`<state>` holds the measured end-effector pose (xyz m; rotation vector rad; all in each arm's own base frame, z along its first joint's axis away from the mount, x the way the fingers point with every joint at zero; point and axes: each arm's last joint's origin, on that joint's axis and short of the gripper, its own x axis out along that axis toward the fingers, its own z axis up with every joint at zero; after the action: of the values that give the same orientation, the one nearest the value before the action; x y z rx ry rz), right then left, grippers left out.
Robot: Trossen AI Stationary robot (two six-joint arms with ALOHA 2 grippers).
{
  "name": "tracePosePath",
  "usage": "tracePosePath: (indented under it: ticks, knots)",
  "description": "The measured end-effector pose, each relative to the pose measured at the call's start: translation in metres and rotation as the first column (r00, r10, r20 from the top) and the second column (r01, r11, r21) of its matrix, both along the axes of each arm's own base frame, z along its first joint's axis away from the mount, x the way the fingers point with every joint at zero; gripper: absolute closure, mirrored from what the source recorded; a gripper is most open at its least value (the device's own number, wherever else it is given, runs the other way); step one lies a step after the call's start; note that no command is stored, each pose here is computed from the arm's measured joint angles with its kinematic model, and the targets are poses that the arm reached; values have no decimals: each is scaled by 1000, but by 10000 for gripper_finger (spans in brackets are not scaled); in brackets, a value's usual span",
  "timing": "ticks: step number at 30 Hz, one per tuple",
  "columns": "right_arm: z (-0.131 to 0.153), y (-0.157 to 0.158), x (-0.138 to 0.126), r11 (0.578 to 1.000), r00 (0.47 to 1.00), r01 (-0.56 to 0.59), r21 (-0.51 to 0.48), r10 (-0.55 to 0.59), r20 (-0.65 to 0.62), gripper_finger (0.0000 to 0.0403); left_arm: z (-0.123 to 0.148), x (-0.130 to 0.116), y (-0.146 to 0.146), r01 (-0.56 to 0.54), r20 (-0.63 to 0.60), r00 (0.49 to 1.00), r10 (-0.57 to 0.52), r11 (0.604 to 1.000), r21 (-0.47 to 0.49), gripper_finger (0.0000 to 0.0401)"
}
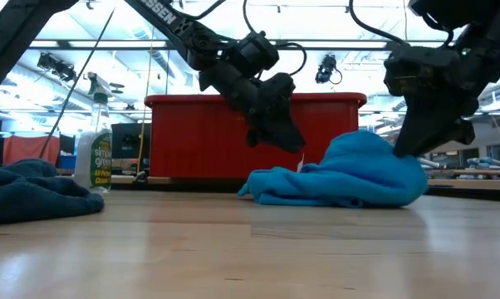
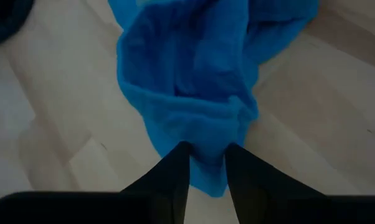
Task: Fold laundry
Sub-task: Fold the light blue shorts
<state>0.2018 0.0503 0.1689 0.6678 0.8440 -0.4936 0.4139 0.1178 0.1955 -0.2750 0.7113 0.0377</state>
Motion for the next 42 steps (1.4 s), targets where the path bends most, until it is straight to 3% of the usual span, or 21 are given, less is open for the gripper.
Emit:
tracePosePath:
  ticks: [7, 11, 14, 18, 24, 27, 29, 32, 36, 39, 42]
  knots:
    - [-4, 3, 9, 997, 999, -42, 70, 41, 19, 215, -6, -6, -2, 3, -87, 996, -5, 1000, -23, 239]
    - [-7, 2, 16, 994, 994, -102, 28, 101, 41, 163, -10, -10, -3, 33, -134, 990, -34, 999, -11, 239]
    - [-15, -1, 20, 991, 992, -126, 34, 126, 3, 153, -11, -12, -2, 40, -155, 987, -41, 999, -9, 239]
    - [-22, -1, 23, 987, 989, -146, 67, 147, -17, 203, -11, -12, -2, 55, -153, 987, -54, 998, 6, 239]
    - [-17, 2, 25, 986, 988, -150, 71, 148, 33, 378, -10, -11, -1, 73, -140, 988, -69, 997, 26, 239]
    - [-9, 1, 23, 987, 985, -160, 34, 157, 67, 378, -9, -10, -1, 73, -128, 989, -68, 997, 31, 239]
    - [0, 3, 21, 976, 974, -214, -42, 216, 74, 378, -9, -9, -1, 72, -119, 991, -68, 997, 35, 239]
    - [21, 7, 20, 920, 931, -350, -178, 363, 47, 387, -8, -9, 0, 73, -111, 992, -68, 997, 40, 239]
    - [50, 10, 20, 787, 832, -541, -296, 552, -53, 387, -8, -8, 0, 92, -105, 991, -85, 994, 61, 239]
    - [66, 10, 20, 709, 773, -627, -323, 616, -149, 387, -5, -7, -1, 112, -79, 991, -105, 990, 90, 239]
    - [72, 9, 22, 663, 721, -691, -288, 658, -218, 383, 5, -3, -6, 143, -16, 990, -143, 979, 145, 239]
